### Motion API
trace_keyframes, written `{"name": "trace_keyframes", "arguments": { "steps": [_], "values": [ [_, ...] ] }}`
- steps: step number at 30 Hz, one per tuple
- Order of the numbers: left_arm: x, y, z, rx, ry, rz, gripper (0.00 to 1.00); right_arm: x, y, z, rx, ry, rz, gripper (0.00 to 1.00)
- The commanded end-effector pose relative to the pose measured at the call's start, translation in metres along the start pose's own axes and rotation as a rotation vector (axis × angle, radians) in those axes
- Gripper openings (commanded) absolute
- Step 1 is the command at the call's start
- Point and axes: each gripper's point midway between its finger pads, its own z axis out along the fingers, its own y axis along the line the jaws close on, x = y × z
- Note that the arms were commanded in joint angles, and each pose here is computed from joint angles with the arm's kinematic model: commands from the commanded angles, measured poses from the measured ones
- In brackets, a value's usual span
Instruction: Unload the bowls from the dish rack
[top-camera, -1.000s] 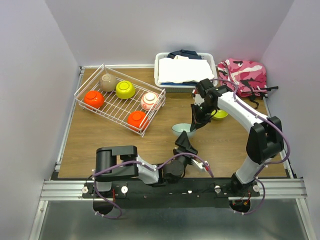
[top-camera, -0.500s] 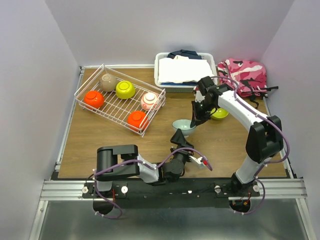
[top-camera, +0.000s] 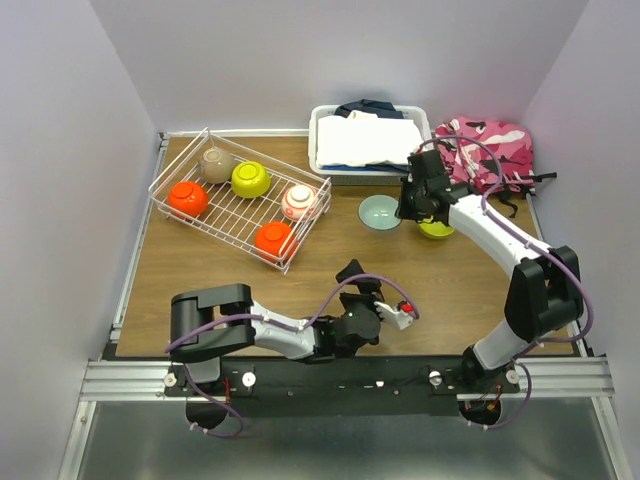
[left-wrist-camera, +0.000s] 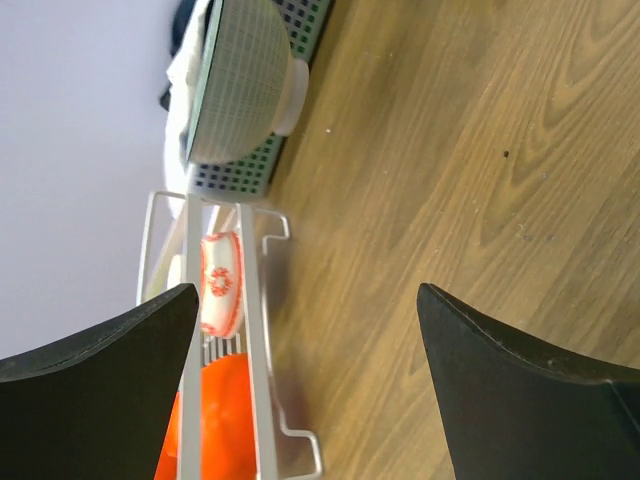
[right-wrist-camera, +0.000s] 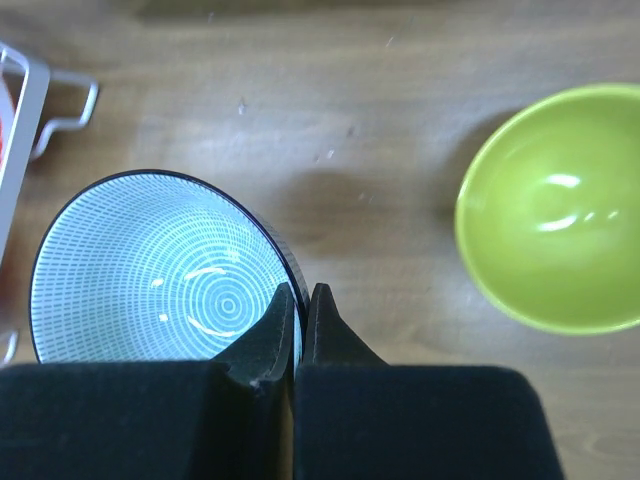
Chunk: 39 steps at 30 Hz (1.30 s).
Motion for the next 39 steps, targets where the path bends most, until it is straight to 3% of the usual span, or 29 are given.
{"name": "trace_keyframes", "arguments": {
  "steps": [1, 4, 15, 19, 20, 22, 27, 30, 35, 38, 39],
  "values": [
    [-0.011, 0.000, 0.001, 0.083, 0.002, -0.267, 0.99, -0.062, -0.008, -0.002, 0.046, -0.346, 0.070, 0.01],
    [-0.007, 0.010, 0.002, 0.086, 0.028, -0.368, 0.99, -0.062, -0.007, 0.003, 0.016, -0.407, 0.087, 0.01],
    [0.001, 0.083, 0.003, 0.115, 0.059, -0.761, 0.99, -0.034, -0.012, 0.043, -0.018, -0.420, 0.162, 0.01],
    [0.005, 0.137, -0.001, 0.113, 0.052, -0.972, 0.99, -0.024, -0.017, 0.055, -0.007, -0.409, 0.160, 0.01],
    [0.025, 0.147, 0.000, 0.092, 0.104, -0.982, 0.99, -0.020, -0.018, 0.059, -0.001, -0.397, 0.158, 0.01],
    [0.028, 0.174, -0.003, 0.066, 0.090, -1.025, 0.99, -0.015, -0.019, 0.063, 0.003, -0.381, 0.157, 0.01],
    [0.080, 0.219, -0.001, -0.064, 0.153, -1.076, 0.99, 0.001, -0.025, 0.078, 0.035, -0.322, 0.154, 0.01],
    [0.117, 0.221, 0.003, -0.136, 0.204, -1.159, 0.99, 0.007, -0.028, 0.082, 0.049, -0.304, 0.150, 0.02],
    [0.142, 0.229, 0.006, -0.176, 0.247, -1.286, 0.99, 0.012, -0.030, 0.081, 0.057, -0.280, 0.140, 0.11],
    [0.155, 0.230, 0.005, -0.197, 0.284, -1.307, 0.99, 0.007, -0.030, 0.074, 0.061, -0.293, 0.141, 0.28],
    [0.157, 0.229, 0.005, -0.199, 0.294, -1.313, 0.99, 0.005, -0.029, 0.070, 0.056, -0.298, 0.133, 0.42]
  ]
}}
